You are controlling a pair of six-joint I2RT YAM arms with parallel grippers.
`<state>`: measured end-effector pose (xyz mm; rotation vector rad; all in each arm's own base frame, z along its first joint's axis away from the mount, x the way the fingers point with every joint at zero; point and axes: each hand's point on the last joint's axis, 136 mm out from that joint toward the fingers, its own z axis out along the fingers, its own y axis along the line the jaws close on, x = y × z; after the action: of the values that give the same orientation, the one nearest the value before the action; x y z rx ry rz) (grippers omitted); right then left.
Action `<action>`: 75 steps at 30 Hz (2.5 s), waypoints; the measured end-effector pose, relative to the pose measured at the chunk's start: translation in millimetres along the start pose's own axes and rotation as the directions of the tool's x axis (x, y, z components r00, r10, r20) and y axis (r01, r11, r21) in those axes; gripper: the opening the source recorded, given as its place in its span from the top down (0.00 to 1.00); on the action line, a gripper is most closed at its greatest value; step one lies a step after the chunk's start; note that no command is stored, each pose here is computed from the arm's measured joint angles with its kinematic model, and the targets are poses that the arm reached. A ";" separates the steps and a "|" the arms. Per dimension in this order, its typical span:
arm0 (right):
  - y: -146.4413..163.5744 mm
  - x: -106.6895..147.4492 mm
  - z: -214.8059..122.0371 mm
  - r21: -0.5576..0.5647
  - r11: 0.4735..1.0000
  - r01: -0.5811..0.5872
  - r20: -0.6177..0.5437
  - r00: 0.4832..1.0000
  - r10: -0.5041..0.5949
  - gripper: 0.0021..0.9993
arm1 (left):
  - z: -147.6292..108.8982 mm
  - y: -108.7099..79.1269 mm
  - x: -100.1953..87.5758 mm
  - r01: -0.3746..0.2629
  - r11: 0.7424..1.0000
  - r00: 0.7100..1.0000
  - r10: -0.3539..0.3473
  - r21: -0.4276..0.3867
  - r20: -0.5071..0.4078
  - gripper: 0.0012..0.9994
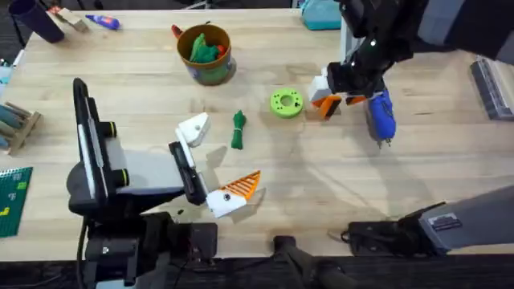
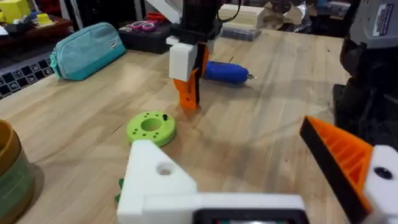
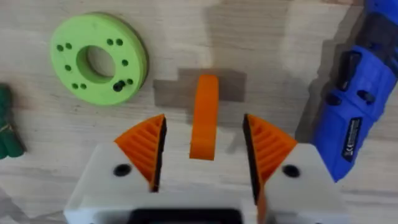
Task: Pick up the gripper from the table and insert it into the empty holder that is missing its gripper. Then pick up a screw, insert it into the mounting hole, and use the screwdriver to tighten it. Finally, clean up the table by picking up the vegetable and placing it into the bucket.
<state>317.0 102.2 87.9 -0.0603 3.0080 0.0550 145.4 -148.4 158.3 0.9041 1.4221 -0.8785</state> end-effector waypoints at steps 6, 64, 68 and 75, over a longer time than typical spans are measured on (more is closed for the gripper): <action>0.0 -0.4 0.1 0.000 1.000 0.005 0.002 1.000 -0.005 0.52 | 0.0 0.0 0.0 0.000 1.000 1.000 0.000 0.000 0.000 0.01; 64.9 -8.3 -196.2 -0.427 0.876 0.225 0.471 0.882 0.003 0.99 | 0.0 0.0 0.0 0.000 1.000 1.000 0.000 0.000 0.000 0.01; 82.2 -17.2 -201.6 -0.495 0.820 0.289 0.515 0.857 0.010 0.99 | 0.0 0.0 0.0 0.000 1.000 1.000 0.000 0.000 0.000 0.01; 104.8 -17.6 -174.9 -0.614 0.723 0.316 0.493 0.869 0.039 0.99 | 0.0 0.0 0.0 0.000 1.000 1.000 0.000 0.000 0.000 0.01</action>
<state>307.1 200.7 267.0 -0.3043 2.3104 1.0076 145.4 -148.4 158.3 0.9040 1.4222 -0.8787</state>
